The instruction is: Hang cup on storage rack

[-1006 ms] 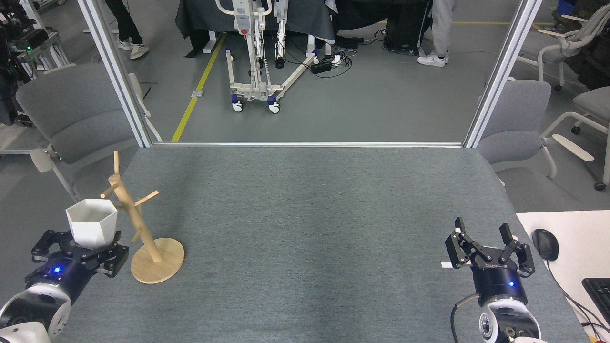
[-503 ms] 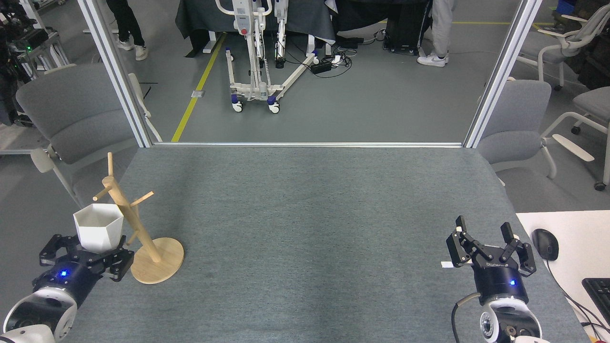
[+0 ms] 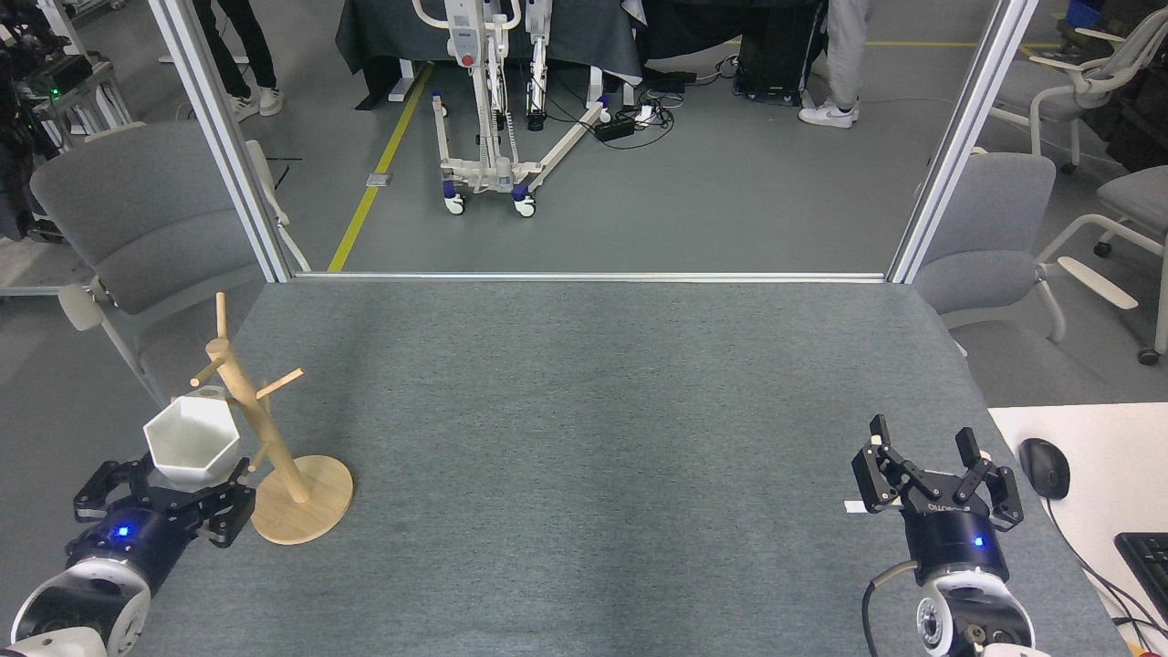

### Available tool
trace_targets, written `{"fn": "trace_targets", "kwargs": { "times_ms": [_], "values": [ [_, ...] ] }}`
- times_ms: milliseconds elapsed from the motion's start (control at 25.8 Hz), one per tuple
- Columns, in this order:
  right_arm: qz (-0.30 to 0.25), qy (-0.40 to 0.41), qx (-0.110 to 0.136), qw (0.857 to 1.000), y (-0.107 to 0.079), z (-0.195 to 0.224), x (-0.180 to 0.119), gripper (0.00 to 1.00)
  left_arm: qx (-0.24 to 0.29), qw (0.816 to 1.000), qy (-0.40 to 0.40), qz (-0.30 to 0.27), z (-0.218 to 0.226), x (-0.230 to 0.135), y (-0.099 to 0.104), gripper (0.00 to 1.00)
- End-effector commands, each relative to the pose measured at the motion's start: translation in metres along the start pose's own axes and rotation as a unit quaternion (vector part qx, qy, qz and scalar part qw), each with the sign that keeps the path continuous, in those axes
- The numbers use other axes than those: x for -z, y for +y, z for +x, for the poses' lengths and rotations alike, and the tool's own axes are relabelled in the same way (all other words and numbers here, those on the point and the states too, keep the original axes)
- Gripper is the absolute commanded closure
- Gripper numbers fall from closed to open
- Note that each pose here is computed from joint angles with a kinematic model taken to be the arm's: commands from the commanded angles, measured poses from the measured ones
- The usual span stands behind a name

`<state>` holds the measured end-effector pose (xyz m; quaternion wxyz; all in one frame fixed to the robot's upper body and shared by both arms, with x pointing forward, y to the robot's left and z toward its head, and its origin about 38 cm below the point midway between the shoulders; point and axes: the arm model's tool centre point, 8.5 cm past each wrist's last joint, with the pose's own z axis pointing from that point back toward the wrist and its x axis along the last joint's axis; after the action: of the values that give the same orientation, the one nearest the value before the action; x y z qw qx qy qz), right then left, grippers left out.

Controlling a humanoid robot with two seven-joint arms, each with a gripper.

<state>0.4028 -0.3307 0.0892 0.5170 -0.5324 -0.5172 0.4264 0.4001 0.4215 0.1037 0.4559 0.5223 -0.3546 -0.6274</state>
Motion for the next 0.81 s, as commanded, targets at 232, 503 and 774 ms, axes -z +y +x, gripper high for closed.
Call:
{"fn": "trace_targets", "kwargs": {
  "times_ms": [232,503,774],
  "values": [
    [0.000,0.001,0.000,1.000,0.000,0.000,0.000,0.01,-0.013,1.000,0.001,0.016,0.006,0.002,-0.002,0.02],
    [0.000,0.000,0.000,1.000,0.000,0.000,0.000,0.01,-0.047,0.999,-0.011,-0.018,0.025,0.006,-0.031,0.02],
    [0.004,-0.004,0.001,1.000,0.002,0.003,-0.003,0.01,-0.061,0.997,-0.016,-0.039,0.033,0.006,-0.047,0.02]
  ]
}}
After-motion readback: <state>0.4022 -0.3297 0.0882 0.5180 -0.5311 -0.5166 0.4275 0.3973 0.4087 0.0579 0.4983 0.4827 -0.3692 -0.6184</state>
